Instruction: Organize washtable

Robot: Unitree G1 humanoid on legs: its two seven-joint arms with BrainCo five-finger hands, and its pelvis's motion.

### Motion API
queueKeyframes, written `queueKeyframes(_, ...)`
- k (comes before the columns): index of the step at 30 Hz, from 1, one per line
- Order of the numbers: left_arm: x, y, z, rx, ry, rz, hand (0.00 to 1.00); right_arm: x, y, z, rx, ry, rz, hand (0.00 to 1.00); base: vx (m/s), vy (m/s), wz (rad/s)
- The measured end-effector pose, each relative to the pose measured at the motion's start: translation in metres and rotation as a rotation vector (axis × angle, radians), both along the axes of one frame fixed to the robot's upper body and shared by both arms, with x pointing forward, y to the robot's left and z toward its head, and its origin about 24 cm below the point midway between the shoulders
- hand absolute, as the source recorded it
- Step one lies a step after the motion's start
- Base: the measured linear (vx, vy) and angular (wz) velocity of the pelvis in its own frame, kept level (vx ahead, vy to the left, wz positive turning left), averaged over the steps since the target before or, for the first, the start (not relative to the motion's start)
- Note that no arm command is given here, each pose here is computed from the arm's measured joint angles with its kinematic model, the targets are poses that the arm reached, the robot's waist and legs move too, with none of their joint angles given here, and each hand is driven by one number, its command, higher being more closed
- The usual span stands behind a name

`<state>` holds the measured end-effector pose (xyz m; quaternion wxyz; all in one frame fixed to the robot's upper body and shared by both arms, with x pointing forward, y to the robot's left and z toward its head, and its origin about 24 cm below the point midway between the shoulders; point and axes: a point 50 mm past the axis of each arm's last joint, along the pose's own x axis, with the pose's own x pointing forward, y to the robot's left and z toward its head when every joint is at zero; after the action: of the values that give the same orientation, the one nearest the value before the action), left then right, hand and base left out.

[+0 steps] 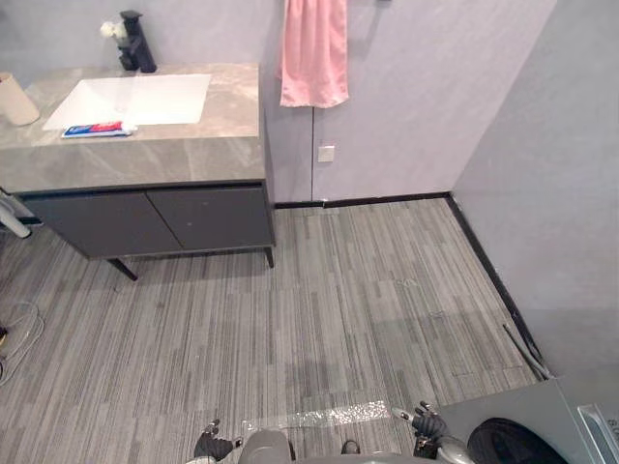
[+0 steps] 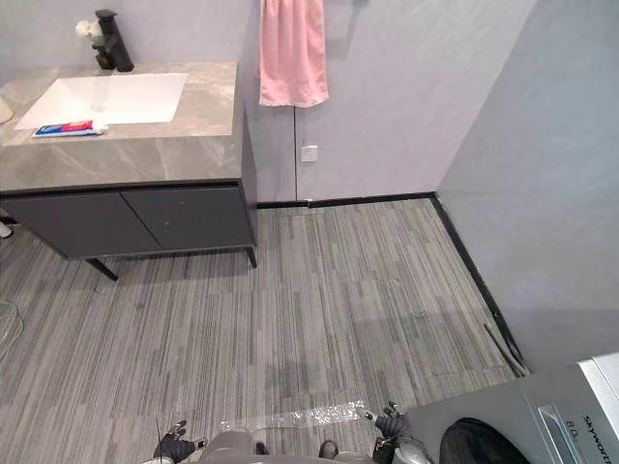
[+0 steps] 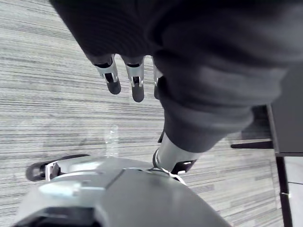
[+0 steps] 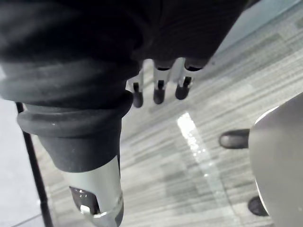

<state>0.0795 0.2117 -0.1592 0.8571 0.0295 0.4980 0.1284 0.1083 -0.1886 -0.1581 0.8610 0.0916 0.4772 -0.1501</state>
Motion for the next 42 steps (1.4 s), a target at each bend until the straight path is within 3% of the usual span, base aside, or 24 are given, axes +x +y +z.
queueKeyframes(8,0.002,-0.007,0.000,-0.014,-0.011,0.017,0.00,0.000,-0.014,0.002,-0.039,0.002,0.004,0.00,0.23,0.190,-0.64)
queueKeyframes(15,-0.002,0.001,0.001,0.006,-0.008,0.027,0.00,0.002,-0.002,0.001,-0.012,-0.006,0.042,0.00,0.37,0.124,-0.50)
queueKeyframes(25,0.006,0.003,0.003,0.013,-0.023,0.000,0.00,0.019,0.001,0.008,-0.018,-0.065,0.127,0.00,0.45,-0.130,0.29)
queueKeyframes(28,0.011,-0.024,-0.001,-0.061,-0.040,0.032,0.00,0.028,-0.012,0.012,-0.049,-0.085,0.132,0.00,0.52,-0.278,0.43)
queueKeyframes(32,0.027,-0.023,0.004,-0.084,-0.106,0.096,0.00,0.022,-0.014,0.011,-0.045,-0.070,0.109,0.00,0.51,-0.279,0.77)
queueKeyframes(42,0.055,-0.032,0.015,-0.086,-0.197,-0.015,0.00,0.023,0.007,0.007,0.005,-0.067,0.093,0.00,0.30,0.017,0.28)
